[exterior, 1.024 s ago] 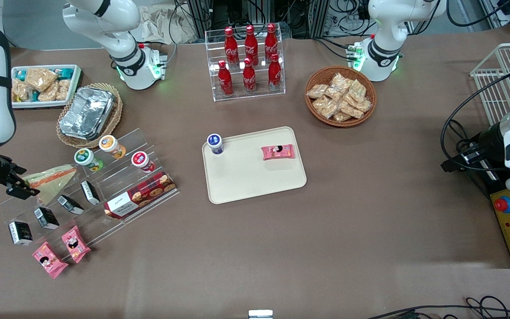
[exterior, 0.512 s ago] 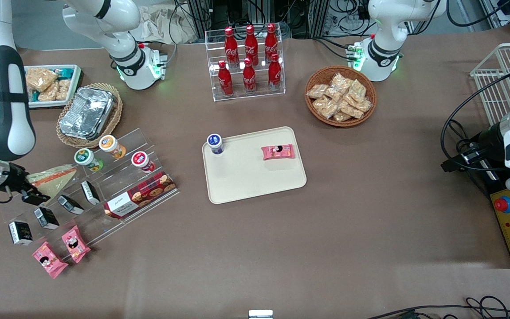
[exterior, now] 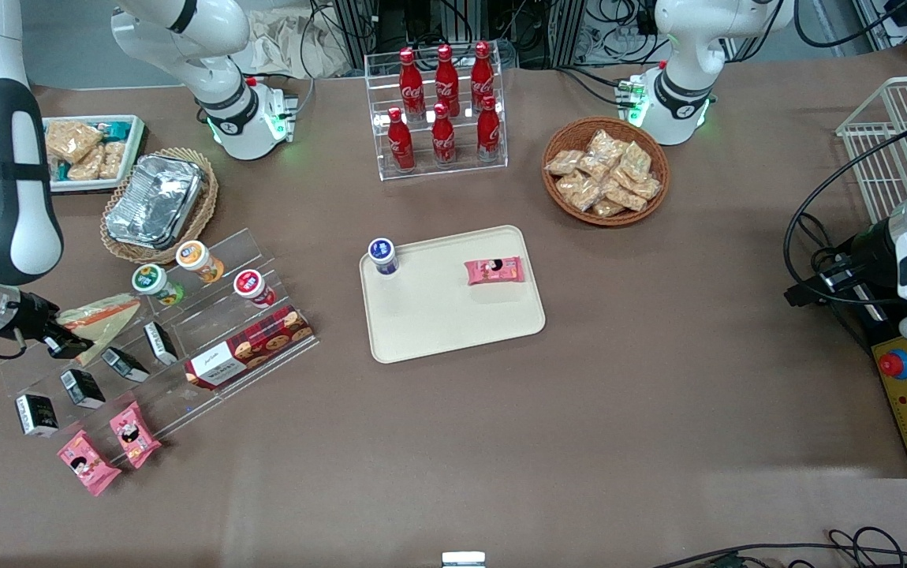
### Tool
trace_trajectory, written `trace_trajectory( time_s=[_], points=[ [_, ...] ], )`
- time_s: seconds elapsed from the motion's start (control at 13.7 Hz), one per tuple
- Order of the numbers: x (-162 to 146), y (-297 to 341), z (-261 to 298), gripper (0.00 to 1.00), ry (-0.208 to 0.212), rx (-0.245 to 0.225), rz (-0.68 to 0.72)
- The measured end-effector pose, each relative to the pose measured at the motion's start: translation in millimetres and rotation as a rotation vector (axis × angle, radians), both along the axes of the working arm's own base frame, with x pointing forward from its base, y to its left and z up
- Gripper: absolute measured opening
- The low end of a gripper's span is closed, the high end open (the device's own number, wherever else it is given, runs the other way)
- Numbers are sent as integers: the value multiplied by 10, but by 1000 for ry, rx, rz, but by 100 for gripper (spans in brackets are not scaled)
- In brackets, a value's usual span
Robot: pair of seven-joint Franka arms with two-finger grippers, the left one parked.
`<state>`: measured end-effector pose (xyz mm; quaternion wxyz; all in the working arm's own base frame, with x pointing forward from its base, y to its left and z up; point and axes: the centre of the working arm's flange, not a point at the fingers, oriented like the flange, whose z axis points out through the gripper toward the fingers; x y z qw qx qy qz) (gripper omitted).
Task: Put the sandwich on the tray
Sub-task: 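Lower the right gripper and close it on the wrapped sandwich, then lift the sandwich and carry it with the right gripper to the tray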
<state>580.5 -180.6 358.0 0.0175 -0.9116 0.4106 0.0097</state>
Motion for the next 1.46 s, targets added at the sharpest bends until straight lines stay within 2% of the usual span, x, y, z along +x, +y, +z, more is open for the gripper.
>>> trace_trajectory(
  time_s=[0.07, 0.29, 0.51, 0.66, 0.88, 1.1, 1.46],
  points=[
    [5, -1, 73, 40, 6, 13, 6],
    [101, 34, 548, 23, 24, 43, 23],
    [183, 162, 1092, 23, 38, 88, 23],
    [242, 475, 1298, 23, 60, 104, -18],
    [393, 1507, 1416, 23, 85, 91, -113],
    [345, 2845, 1362, 23, 116, 62, -206],
    [125, 4407, 925, 23, 99, 11, -341]
  ],
)
